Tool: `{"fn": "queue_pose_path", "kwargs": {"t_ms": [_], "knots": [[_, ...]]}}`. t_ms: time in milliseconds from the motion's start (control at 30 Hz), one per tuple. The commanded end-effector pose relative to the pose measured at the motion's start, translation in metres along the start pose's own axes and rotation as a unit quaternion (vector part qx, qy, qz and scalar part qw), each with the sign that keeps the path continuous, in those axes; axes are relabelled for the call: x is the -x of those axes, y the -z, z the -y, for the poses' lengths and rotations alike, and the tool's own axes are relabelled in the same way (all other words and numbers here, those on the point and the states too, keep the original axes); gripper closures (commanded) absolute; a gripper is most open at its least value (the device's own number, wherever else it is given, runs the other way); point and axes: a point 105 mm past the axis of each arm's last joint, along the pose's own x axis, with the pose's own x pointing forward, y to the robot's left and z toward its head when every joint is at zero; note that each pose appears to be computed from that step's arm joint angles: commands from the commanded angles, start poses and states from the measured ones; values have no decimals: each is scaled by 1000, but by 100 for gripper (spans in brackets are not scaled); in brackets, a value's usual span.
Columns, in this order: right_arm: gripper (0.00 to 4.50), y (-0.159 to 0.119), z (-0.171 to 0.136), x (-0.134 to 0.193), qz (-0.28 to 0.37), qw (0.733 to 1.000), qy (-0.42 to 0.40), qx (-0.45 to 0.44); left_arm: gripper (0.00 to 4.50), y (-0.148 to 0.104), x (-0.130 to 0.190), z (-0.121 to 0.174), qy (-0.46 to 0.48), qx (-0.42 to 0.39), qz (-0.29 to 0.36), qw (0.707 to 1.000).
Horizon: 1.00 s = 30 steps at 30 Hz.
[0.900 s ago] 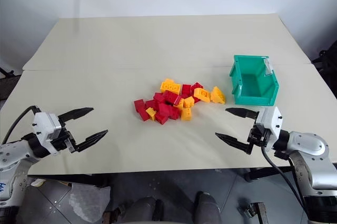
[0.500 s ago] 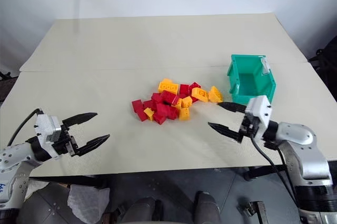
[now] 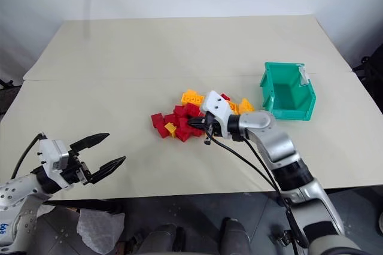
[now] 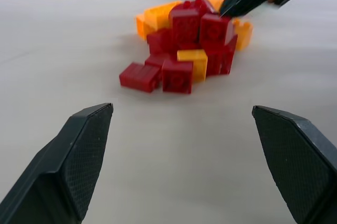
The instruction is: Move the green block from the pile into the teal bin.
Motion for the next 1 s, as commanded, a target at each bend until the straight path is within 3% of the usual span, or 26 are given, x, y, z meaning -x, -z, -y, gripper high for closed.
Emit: {"fn": "queue_pose_path", "kwargs": {"t_ms": [33,233,367,567,800,900,1000], "knots": [[448,-8,13,-10,-4,999,28,20,0,-16,-6,0,-4,-23,25,999],[448,-18,47,-25,4,994,103,21,0,-17,-13,3,-13,-21,37,999],[448,-20,49,-27,22,994,105,16,0,-16,-17,5,-12,-20,40,999],[448,-12,19,-28,19,999,35,20,0,-15,-18,2,-12,-20,41,999],[448,6,-37,-22,-20,997,-57,55,0,-16,-22,0,-9,-22,44,999],[448,7,-40,-15,-24,997,-61,39,0,-15,-22,0,-9,-21,43,999],[448,-7,-24,-7,7,1000,-24,8,0,-15,-21,0,-9,-21,42,999]]}}
